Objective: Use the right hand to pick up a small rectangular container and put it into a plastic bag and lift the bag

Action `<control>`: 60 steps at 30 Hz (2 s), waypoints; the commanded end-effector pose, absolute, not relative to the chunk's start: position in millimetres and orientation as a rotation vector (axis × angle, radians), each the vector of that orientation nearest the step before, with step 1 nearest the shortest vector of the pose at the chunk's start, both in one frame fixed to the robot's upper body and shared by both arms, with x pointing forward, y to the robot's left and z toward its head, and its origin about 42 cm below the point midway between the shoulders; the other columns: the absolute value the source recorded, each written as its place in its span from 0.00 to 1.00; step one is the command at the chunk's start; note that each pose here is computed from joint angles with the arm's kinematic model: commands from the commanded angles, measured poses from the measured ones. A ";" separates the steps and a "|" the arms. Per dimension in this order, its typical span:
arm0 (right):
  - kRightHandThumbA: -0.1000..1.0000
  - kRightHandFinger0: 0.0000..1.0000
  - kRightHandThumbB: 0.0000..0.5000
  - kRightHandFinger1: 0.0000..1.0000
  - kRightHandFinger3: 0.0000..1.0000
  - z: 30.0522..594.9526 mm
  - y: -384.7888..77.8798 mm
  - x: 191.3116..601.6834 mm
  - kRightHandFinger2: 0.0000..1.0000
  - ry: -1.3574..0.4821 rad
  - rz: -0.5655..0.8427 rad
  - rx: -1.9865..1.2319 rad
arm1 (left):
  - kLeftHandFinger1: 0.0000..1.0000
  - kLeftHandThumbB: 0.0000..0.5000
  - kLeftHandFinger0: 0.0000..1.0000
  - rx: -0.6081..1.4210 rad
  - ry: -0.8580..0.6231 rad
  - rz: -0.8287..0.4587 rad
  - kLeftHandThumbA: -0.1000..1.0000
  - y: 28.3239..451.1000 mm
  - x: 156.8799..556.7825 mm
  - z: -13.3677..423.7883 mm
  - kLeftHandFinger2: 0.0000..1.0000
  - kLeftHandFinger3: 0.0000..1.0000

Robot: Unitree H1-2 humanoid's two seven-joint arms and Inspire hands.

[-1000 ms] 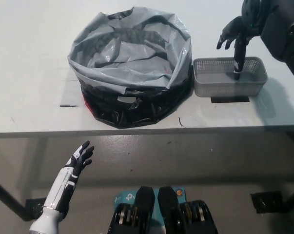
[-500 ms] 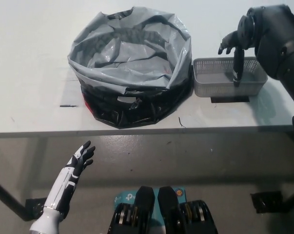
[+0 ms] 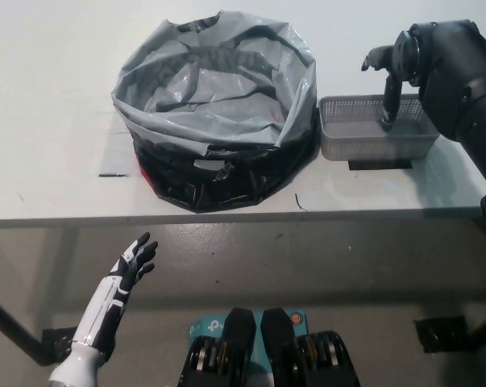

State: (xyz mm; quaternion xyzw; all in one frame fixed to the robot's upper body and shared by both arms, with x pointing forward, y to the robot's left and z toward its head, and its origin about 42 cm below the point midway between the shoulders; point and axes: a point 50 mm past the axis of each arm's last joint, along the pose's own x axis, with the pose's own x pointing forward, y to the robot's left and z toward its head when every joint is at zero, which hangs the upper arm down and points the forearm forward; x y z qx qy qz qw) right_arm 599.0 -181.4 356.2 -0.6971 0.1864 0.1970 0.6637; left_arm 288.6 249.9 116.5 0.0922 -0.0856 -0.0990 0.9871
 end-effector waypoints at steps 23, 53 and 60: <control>1.00 1.00 0.91 1.00 1.00 369.0 -189.5 599.5 1.00 0.495 0.503 -1.529 | 1.00 0.59 1.00 0.208 -0.274 -0.222 1.00 247.5 302.6 142.4 1.00 1.00; 0.40 1.00 0.72 1.00 1.00 287.1 -181.2 590.7 1.00 0.300 0.361 -1.508 | 1.00 0.58 1.00 0.203 -0.308 -0.230 0.99 248.3 312.2 152.5 1.00 1.00; 0.04 0.30 0.54 0.41 0.77 283.1 -189.8 590.5 0.50 0.178 0.309 -1.464 | 1.00 0.60 1.00 0.211 -0.309 -0.231 1.00 249.7 313.5 152.9 1.00 1.00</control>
